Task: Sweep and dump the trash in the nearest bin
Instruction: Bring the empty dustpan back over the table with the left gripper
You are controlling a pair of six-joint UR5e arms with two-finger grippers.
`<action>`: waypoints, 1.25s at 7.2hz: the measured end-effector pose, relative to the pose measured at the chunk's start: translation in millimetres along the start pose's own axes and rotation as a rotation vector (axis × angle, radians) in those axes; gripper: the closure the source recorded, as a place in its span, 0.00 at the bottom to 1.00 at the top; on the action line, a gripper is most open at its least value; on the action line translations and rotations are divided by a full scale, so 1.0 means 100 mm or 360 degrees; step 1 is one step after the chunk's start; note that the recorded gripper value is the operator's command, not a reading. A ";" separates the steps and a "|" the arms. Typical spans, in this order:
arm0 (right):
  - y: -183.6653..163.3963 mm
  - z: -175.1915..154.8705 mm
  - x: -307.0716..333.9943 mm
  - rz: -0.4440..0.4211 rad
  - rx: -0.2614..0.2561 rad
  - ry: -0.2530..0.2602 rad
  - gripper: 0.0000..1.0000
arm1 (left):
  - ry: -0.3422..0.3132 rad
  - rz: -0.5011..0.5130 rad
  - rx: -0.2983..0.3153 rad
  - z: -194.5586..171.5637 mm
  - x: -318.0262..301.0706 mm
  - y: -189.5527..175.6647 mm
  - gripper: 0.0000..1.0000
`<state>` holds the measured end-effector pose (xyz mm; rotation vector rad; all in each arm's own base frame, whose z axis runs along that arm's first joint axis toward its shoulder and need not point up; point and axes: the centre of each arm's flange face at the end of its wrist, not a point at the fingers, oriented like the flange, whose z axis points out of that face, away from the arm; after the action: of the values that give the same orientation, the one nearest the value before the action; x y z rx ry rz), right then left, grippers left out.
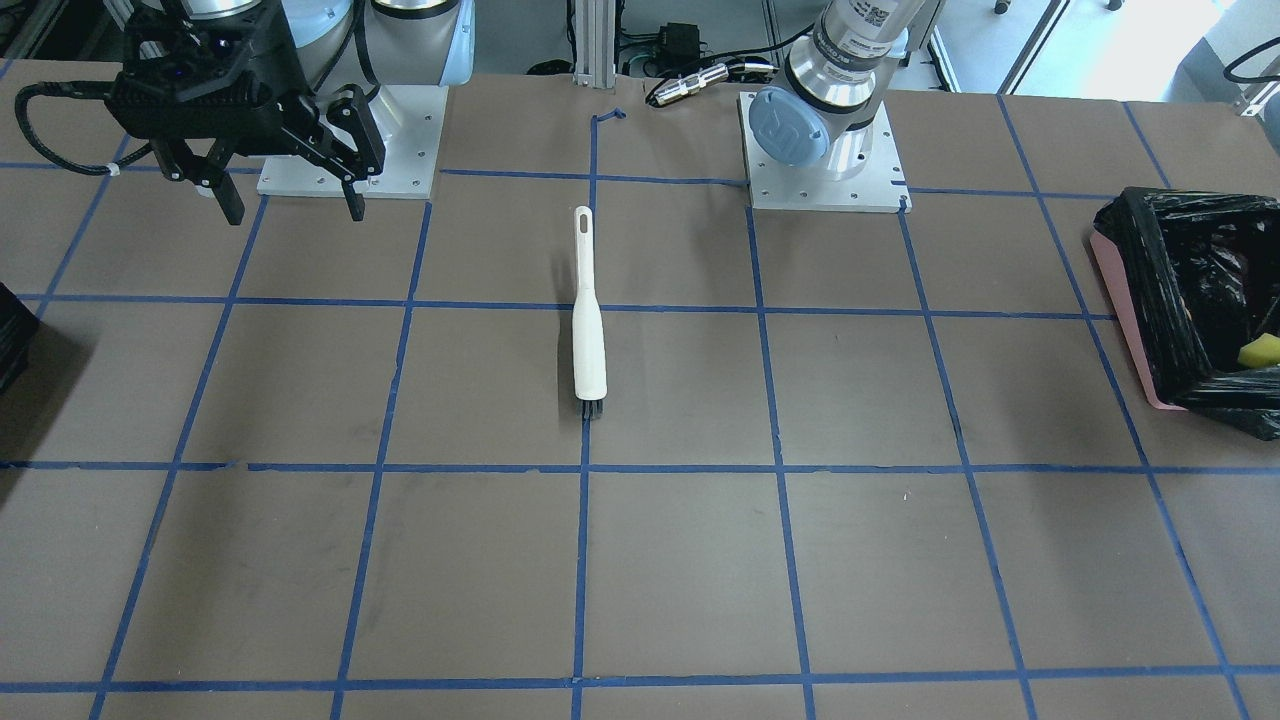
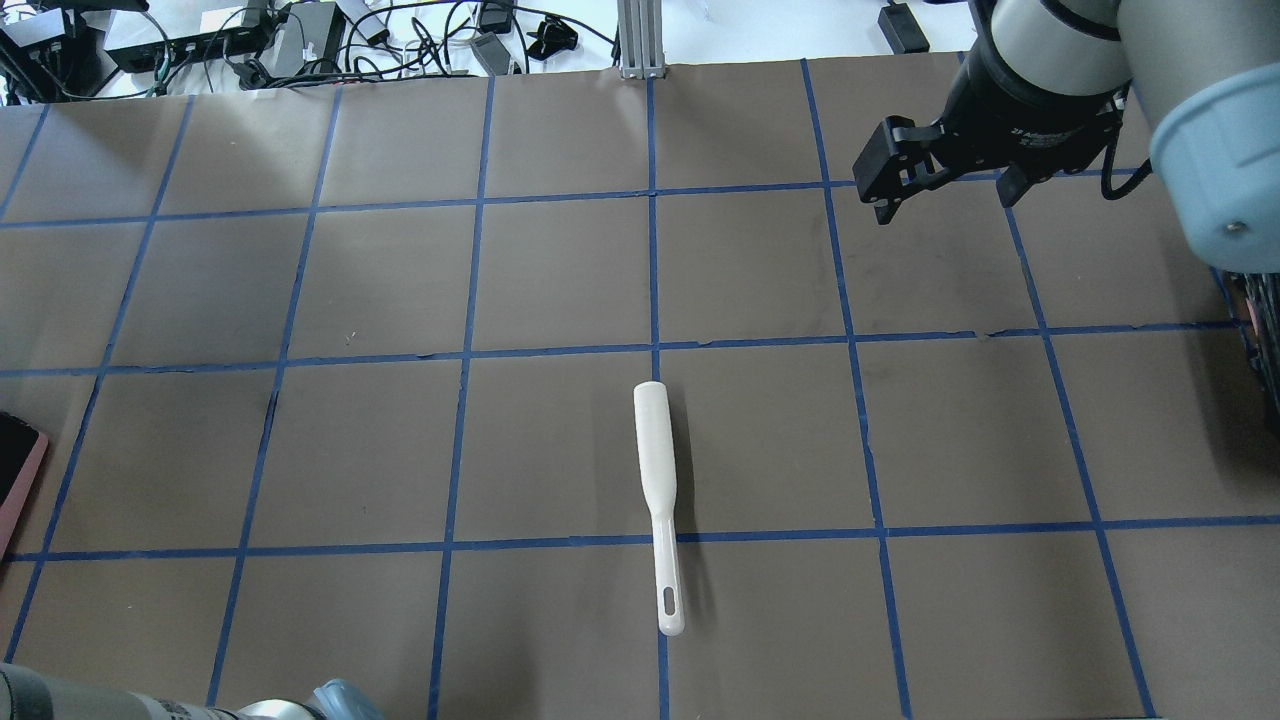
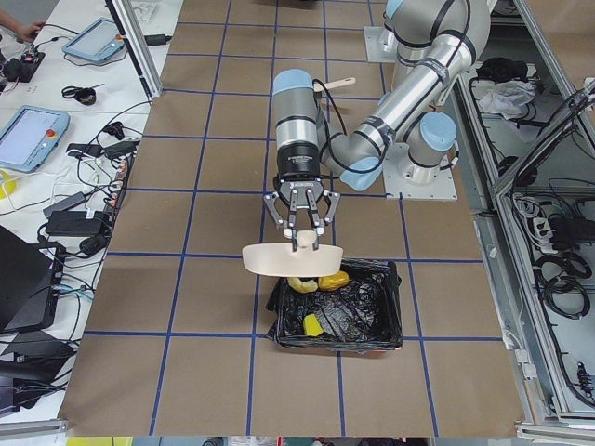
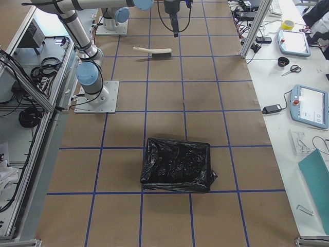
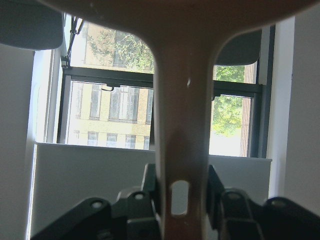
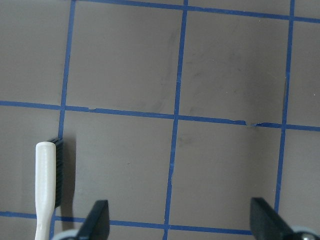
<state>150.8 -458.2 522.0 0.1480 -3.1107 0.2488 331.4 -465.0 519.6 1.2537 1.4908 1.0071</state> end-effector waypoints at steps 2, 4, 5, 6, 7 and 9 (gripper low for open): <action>-0.01 0.01 0.00 -0.0001 -0.0004 0.0009 0.00 | -0.0104 -0.0119 0.0011 -0.34 -0.22 -0.07 1.00; -0.01 0.01 0.01 -0.0003 -0.0004 0.0014 0.00 | -0.0144 -0.0169 0.0034 -0.42 -0.33 -0.11 1.00; -0.01 0.02 0.01 -0.0006 -0.0013 0.0014 0.00 | -0.0138 -0.0230 0.0085 -0.48 -0.39 -0.18 1.00; -0.02 0.04 0.01 -0.0005 -0.0026 0.0015 0.00 | -0.0123 -0.0321 0.0157 -0.58 -0.47 -0.25 1.00; -0.03 0.05 0.01 -0.0005 -0.0030 0.0016 0.00 | -0.0114 -0.0426 0.0233 -0.74 -0.57 -0.36 1.00; -0.04 0.04 0.01 -0.0007 -0.0031 0.0016 0.00 | -0.0110 -0.0634 0.0421 -1.22 -0.79 -0.67 1.00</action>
<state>150.1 -462.9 518.2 0.1523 -3.1014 0.2187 202.6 -556.3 496.2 1.0944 1.7712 0.5128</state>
